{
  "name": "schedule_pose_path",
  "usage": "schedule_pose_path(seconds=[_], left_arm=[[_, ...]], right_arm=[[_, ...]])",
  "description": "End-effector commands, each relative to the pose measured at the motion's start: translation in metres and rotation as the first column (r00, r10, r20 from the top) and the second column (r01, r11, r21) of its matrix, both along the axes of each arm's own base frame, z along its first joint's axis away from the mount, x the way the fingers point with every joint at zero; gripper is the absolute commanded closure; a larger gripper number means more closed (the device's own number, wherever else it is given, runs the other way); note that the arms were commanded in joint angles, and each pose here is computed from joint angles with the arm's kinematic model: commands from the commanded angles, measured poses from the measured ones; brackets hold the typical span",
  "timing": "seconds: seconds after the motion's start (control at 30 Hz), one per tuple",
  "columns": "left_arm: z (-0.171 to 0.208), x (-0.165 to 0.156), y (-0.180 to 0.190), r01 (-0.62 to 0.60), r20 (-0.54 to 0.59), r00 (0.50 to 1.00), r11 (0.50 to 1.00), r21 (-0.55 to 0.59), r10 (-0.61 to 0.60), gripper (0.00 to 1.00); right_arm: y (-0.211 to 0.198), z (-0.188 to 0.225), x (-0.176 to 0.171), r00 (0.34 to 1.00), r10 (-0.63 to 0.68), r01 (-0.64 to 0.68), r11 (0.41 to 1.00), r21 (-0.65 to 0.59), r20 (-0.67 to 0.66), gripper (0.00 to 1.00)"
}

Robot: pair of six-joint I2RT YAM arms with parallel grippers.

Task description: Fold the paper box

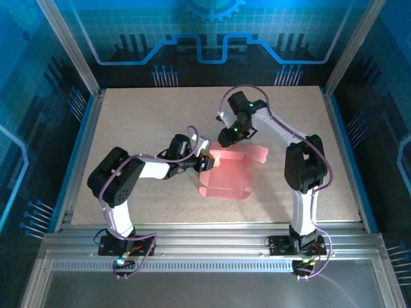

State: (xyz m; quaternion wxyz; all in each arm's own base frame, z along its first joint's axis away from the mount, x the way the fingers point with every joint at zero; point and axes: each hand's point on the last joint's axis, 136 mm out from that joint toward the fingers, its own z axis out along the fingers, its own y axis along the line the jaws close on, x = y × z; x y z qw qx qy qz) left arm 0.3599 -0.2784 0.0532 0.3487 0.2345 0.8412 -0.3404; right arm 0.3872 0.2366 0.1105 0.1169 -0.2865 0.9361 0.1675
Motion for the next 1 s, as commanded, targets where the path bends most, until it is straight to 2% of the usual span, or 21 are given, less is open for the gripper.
schedule_pose_path(seconds=[0.0, 0.33, 0.5, 0.77, 0.97], left_arm=[[0.005, -0.001, -0.002, 0.015, 0.032, 0.999, 1.000, 0.015, -0.016, 0.53], [0.005, 0.000, -0.002, 0.017, 0.044, 0.999, 1.000, 0.017, -0.018, 0.53], [0.004, -0.001, -0.001, 0.017, 0.048, 0.999, 1.000, 0.014, -0.018, 0.51], [0.006, 0.006, -0.001, -0.024, 0.061, 0.998, 1.000, -0.011, 0.025, 0.61], [0.001, 0.006, -0.001, -0.043, 0.063, 0.997, 0.999, -0.005, 0.043, 0.61]], right_arm=[[0.001, -0.015, -0.016, 0.993, 0.021, -0.018, 1.000, 0.023, -0.114, 0.57], [0.012, -0.004, -0.017, 0.989, 0.035, -0.013, 0.988, 0.155, -0.144, 0.53], [0.009, -0.004, -0.011, 0.988, 0.031, -0.005, 0.986, 0.168, -0.153, 0.50], [0.009, -0.007, -0.012, 0.985, 0.033, 0.000, 0.982, 0.186, -0.170, 0.52], [0.015, 0.002, -0.012, 0.982, 0.040, 0.012, 0.962, 0.272, -0.184, 0.52]])
